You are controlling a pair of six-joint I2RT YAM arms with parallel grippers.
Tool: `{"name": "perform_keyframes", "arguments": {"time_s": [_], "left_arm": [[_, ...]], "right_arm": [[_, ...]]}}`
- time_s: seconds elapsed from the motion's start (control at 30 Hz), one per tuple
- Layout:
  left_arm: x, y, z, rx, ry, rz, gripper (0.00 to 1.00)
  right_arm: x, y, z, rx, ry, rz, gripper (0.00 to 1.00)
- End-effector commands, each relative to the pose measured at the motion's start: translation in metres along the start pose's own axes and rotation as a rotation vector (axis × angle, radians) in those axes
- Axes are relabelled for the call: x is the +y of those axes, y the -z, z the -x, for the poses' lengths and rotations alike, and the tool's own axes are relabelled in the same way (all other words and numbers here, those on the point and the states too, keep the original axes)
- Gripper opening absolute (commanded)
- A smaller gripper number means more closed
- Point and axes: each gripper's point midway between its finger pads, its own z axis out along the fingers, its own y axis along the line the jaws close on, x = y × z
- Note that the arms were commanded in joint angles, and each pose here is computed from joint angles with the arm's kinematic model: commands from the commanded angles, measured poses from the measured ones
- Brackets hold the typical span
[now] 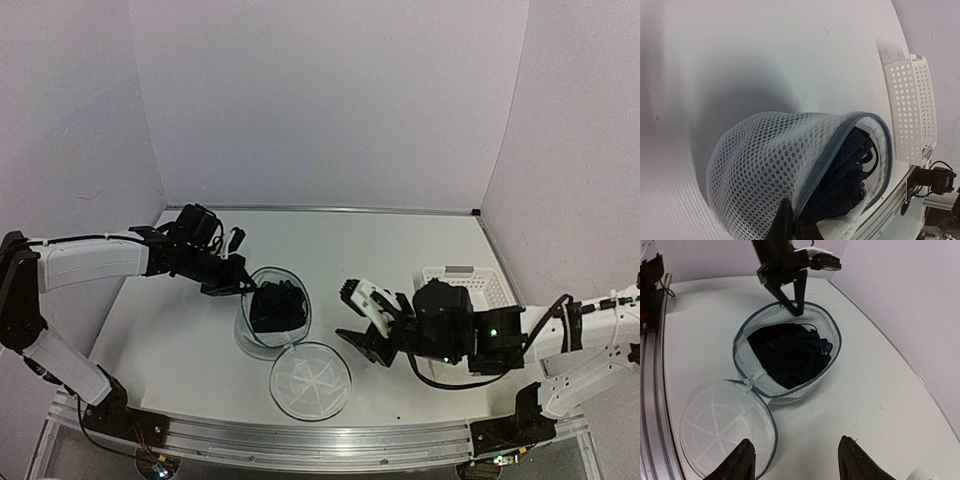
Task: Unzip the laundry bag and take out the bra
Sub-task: Pick up the bra from the laundry bag.
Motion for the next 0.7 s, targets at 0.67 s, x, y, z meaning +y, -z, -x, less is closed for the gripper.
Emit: {"name": "perform_keyframes", "arguments": {"time_s": [0.67], "left_arm": [[-0.044, 0.010, -0.025, -0.021, -0.014, -0.188, 0.00]], "right_arm": [[0.022, -0.106, 0.030, 0.324, -0.668, 0.271, 0.52]]}}
